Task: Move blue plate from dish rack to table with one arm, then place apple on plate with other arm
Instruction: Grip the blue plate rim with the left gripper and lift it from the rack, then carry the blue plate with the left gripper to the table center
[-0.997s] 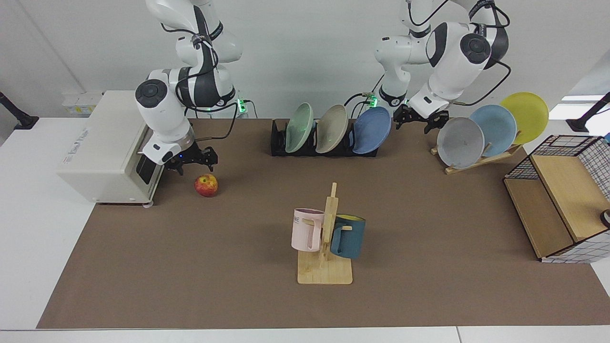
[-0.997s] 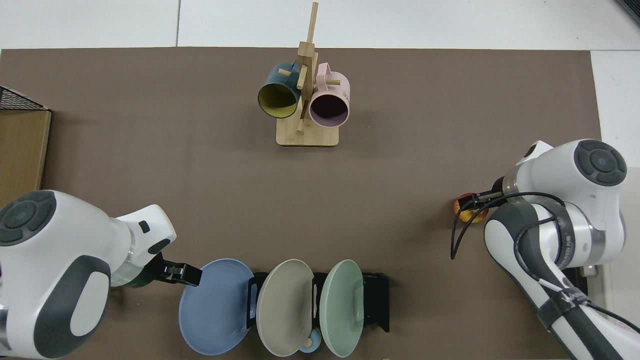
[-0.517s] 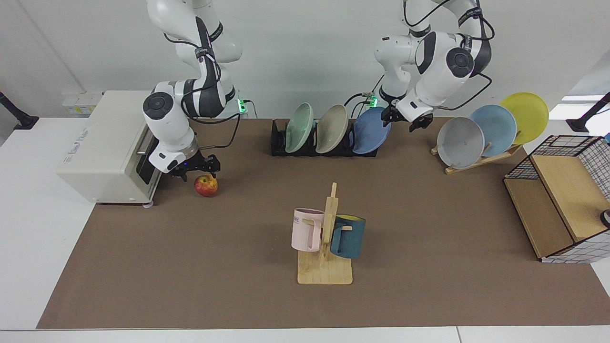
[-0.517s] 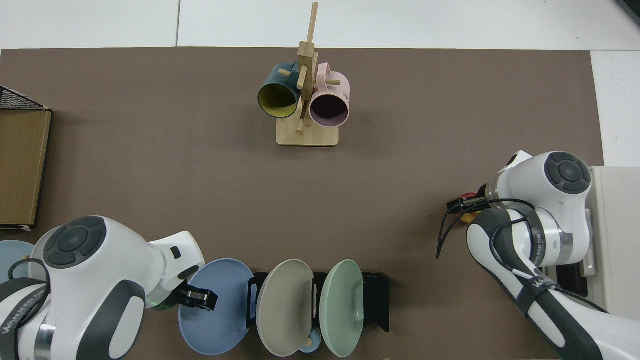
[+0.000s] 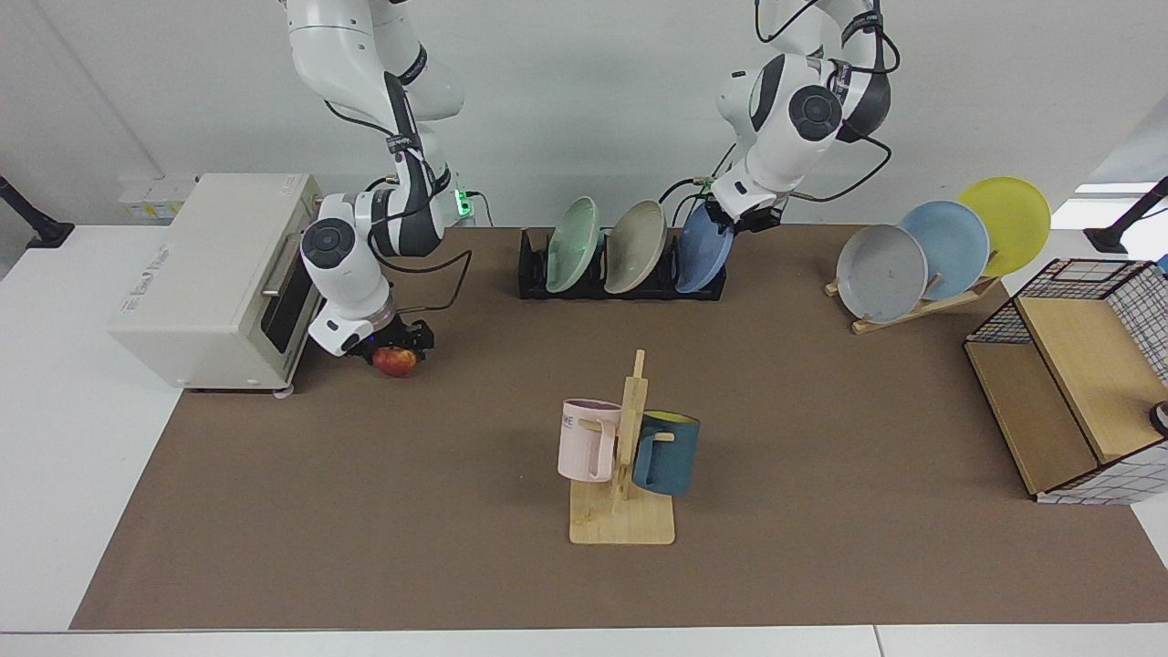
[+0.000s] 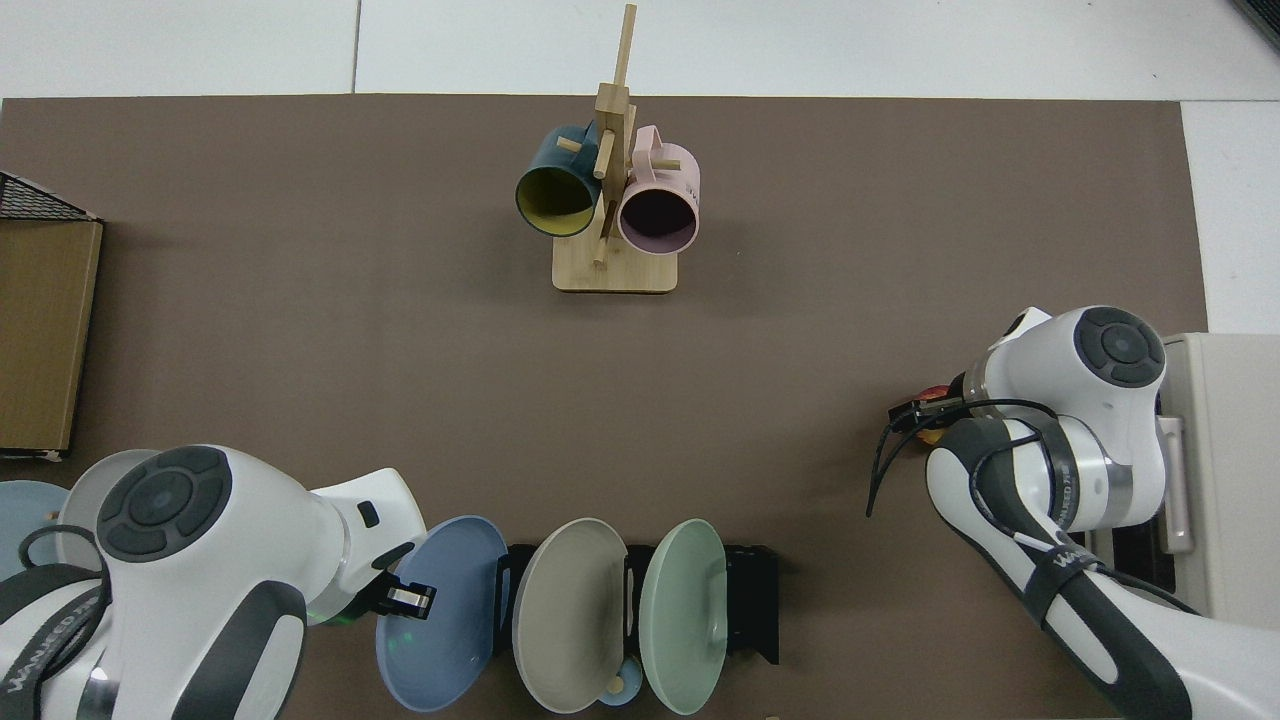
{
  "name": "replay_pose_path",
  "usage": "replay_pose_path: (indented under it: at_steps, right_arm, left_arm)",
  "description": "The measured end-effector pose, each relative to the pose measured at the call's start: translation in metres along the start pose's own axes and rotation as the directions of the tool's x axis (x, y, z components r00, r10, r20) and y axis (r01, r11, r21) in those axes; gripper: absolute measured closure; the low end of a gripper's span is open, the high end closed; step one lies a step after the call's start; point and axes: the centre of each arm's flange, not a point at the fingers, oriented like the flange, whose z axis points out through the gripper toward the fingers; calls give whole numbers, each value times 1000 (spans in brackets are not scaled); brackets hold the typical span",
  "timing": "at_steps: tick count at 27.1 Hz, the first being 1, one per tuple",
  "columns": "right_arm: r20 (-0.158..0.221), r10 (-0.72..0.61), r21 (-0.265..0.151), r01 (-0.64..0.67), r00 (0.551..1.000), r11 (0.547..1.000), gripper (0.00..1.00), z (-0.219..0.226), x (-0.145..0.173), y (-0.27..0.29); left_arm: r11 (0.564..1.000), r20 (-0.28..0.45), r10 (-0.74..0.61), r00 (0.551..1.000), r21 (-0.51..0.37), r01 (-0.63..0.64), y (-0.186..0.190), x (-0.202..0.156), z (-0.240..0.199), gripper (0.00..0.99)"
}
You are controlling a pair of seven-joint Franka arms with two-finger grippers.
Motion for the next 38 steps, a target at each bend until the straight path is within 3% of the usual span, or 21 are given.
replay_pose_path:
  at_steps: [2,4,6,8,14,19,23,31,38]
  right_arm:
    - [2,1,0,-1,1000,1000,9,1,0,0]
    - [3,0,-1,0,1000,1000,26,1,0,0]
    - [4,-3,-4,3,1000,1000,163,2,-1,0]
    - [5,-6,-7,6,1000,1000,207,2,-1,0]
    - [5,-9,-10,9,1000,1000,207,2,-1,-1]
    - [8,-9,-11,9,1000,1000,207,-2,-1,0]
    - [-1,-9,-11,9,1000,1000,207,-17,-3,0]
    - [7,-13,-12,13,1000,1000,207,-88,-4,-3]
    - [-61,-11,-15,10,998,1000,207,-141,3,-4]
  left_arm:
    - [1000,-15,-1,1000,28,2,-3,0,-9,899]
    - [998,-22,-9,1000,54,10,-4,0,-16,899]
    - [997,-26,-15,1000,75,17,-5,-1,-25,903]
    - [996,-33,-17,999,92,20,-5,-2,-34,903]
    - [994,-93,-29,995,105,39,-10,-2,-69,903]
    - [995,-153,-59,986,68,71,-36,0,-94,903]
    - [998,-199,-70,977,-7,70,-66,9,-100,903]
    - [952,-238,-148,960,-296,73,-106,57,-81,903]
    - [859,-213,-235,948,-502,101,-130,124,-27,903]
